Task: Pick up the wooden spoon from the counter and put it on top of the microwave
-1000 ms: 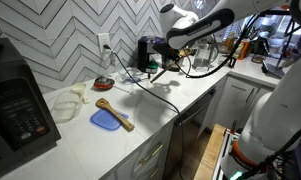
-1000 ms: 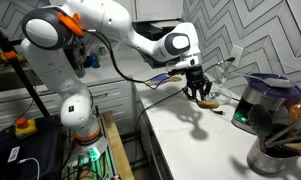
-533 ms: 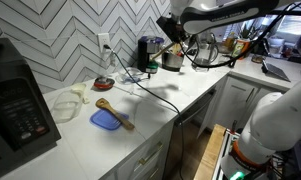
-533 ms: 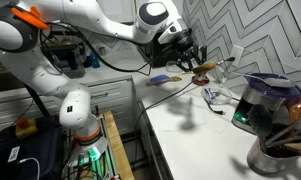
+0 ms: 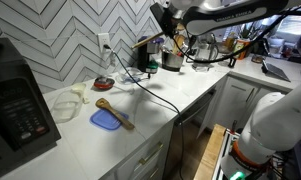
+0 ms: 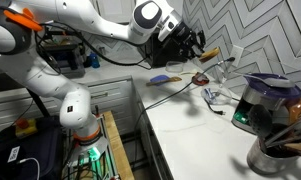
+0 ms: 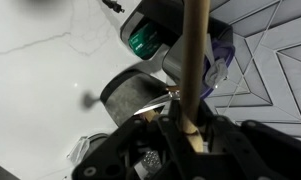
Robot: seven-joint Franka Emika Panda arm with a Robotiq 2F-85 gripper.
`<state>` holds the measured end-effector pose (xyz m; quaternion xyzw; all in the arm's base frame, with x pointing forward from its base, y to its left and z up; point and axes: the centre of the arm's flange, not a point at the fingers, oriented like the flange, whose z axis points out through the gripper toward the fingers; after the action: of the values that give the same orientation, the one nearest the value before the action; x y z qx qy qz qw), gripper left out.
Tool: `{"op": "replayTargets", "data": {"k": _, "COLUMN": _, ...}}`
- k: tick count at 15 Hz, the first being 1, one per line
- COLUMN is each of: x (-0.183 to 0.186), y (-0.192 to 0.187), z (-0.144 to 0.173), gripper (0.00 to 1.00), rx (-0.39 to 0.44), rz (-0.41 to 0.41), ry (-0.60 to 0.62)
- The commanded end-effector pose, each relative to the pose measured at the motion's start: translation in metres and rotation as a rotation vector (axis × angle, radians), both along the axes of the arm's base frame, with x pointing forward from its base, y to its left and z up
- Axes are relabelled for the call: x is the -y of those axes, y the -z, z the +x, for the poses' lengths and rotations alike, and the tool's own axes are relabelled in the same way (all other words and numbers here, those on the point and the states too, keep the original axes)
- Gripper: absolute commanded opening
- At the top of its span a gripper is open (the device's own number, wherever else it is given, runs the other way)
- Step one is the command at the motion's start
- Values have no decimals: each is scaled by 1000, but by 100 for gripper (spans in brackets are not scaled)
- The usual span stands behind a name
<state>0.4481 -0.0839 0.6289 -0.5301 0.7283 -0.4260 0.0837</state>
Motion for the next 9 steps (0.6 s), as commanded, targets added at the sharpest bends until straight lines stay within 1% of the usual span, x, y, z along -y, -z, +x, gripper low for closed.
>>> {"op": "replayTargets", "data": {"k": 1, "x": 1, "y": 4, "z": 2, "gripper": 22, "rx": -2, "rz": 5, "ry": -3}}
{"op": "replayTargets", "data": {"k": 3, "x": 1, "y": 5, "z": 3, "gripper": 22, "rx": -3, "rz": 9, "ry": -4}}
{"op": "replayTargets", "data": {"k": 4, "x": 1, "y": 5, "z": 3, "gripper": 5, "rx": -3, "rz": 10, "ry": -5}}
{"op": "replayTargets", "data": {"k": 5, "x": -3, "y": -1, "z": 7, "gripper": 5, "rx": 30, "rz": 55, "ry": -32}}
{"op": "replayTargets", "data": {"k": 6, "x": -8, "y": -11, "z": 10, "gripper": 5, "rx": 92, "rz": 121, "ry": -80}}
{"op": "replayTargets", "data": {"k": 9, "x": -19, "y": -51, "z": 27, "gripper": 5, "rx": 194, "rz": 235, "ry": -160}}
